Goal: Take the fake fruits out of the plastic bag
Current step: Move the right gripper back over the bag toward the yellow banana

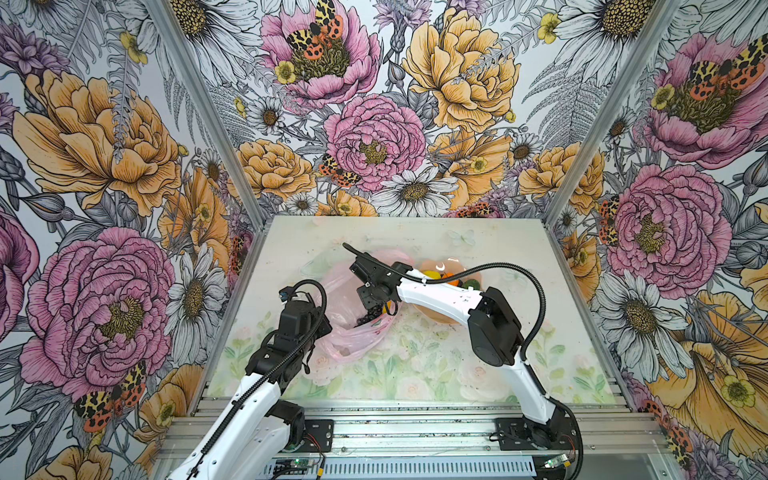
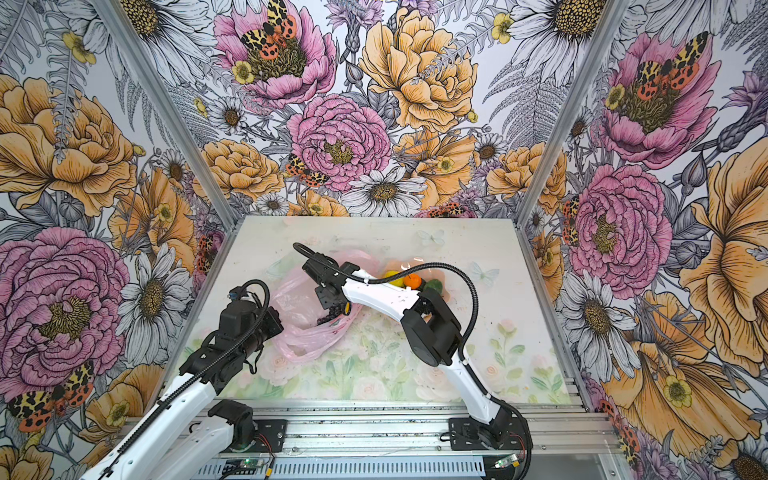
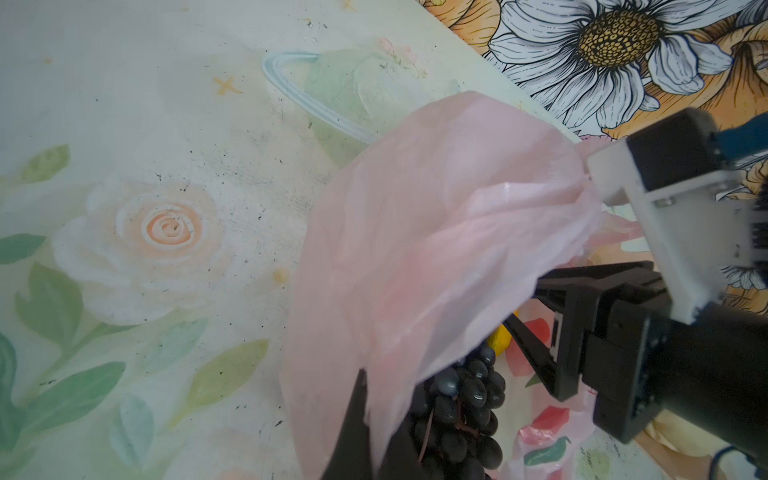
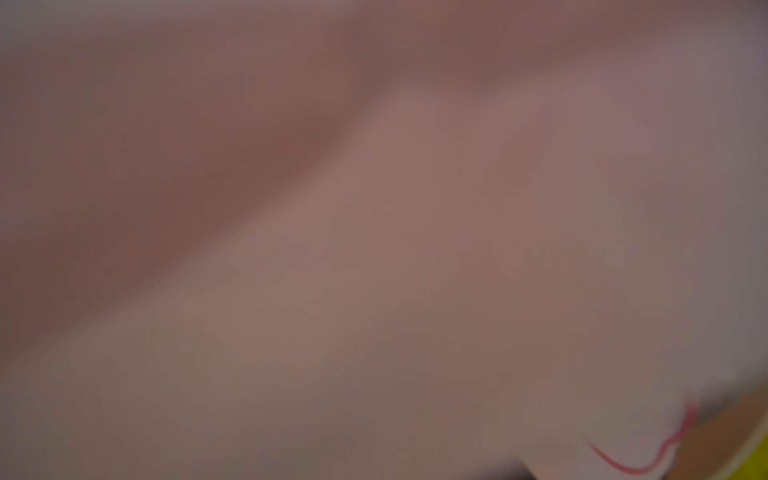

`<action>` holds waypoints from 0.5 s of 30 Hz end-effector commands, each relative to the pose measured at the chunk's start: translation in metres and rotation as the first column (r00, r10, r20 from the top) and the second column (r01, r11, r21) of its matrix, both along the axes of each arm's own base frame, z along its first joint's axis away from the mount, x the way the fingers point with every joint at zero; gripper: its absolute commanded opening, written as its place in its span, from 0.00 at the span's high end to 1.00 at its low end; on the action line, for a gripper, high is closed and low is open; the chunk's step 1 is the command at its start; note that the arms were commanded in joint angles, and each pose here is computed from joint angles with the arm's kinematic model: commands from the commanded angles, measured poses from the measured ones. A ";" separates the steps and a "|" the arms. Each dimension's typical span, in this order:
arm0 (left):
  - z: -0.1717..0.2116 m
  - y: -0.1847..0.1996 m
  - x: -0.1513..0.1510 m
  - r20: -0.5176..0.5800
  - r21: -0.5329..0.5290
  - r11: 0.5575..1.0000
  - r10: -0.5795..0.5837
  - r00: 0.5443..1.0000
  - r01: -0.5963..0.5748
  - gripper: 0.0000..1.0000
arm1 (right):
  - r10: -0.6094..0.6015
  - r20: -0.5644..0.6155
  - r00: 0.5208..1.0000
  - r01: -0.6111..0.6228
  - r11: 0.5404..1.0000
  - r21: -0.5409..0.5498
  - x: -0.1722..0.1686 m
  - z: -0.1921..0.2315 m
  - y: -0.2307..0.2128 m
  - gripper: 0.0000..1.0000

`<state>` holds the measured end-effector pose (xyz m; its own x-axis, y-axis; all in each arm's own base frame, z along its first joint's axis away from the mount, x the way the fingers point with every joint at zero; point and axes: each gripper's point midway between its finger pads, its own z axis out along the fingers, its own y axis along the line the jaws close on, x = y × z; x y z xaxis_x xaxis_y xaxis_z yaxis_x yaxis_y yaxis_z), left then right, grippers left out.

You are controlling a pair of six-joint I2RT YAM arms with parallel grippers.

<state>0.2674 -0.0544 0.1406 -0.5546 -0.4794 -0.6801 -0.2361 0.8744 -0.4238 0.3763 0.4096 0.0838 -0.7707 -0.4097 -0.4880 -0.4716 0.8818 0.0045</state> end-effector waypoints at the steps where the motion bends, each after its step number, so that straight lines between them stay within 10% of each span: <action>1: -0.012 -0.008 0.005 -0.035 0.044 0.998 -0.033 0.999 0.035 1.00 | -0.115 -0.013 0.993 0.115 0.993 0.034 0.018 -0.002 -0.011 0.42; 15: -0.045 -0.041 0.026 -0.159 0.126 0.980 -0.133 0.978 0.154 1.00 | -0.216 -0.056 0.975 0.217 0.976 0.006 0.032 -0.029 -0.039 0.46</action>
